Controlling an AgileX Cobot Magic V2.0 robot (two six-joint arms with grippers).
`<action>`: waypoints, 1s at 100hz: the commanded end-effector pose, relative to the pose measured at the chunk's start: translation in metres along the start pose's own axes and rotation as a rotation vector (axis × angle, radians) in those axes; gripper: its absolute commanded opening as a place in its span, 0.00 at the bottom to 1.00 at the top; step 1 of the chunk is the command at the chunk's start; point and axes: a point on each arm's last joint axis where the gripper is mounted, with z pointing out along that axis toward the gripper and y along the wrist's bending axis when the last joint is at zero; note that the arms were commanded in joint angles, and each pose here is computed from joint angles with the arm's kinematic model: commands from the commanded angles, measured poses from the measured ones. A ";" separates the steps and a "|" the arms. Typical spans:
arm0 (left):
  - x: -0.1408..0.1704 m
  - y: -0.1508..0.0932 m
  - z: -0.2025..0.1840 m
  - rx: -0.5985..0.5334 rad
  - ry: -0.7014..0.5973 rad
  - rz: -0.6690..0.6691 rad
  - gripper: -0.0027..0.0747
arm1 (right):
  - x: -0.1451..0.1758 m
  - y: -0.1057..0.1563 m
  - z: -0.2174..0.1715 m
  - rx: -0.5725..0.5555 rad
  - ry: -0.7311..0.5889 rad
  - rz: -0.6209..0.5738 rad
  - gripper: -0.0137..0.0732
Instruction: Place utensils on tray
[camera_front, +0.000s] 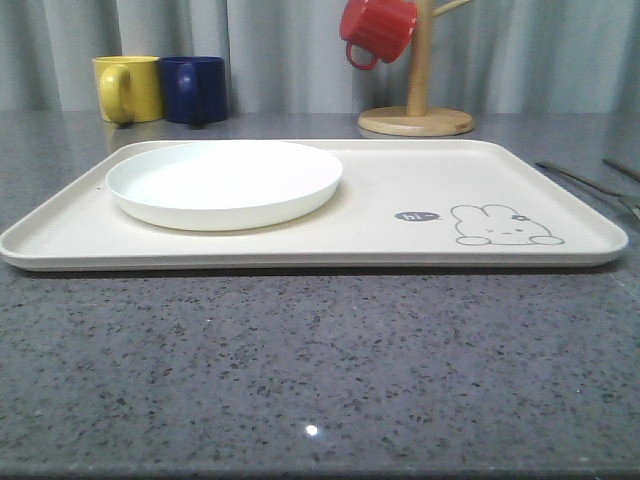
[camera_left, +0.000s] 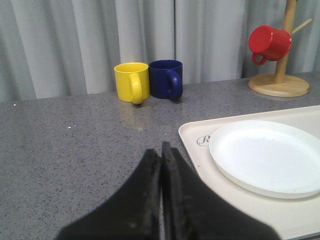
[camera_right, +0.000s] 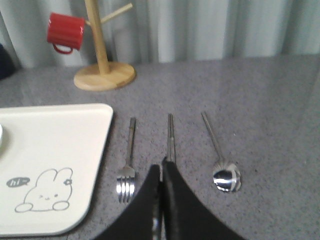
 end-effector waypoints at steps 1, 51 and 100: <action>-0.014 0.001 -0.001 -0.017 -0.092 -0.013 0.01 | -0.034 0.003 0.012 0.023 0.052 -0.019 0.08; -0.014 0.001 -0.001 -0.017 -0.092 -0.013 0.01 | -0.055 0.008 0.088 0.055 0.310 -0.027 0.58; -0.014 0.001 -0.001 -0.017 -0.092 -0.013 0.01 | -0.061 0.024 0.156 -0.012 0.469 -0.057 0.68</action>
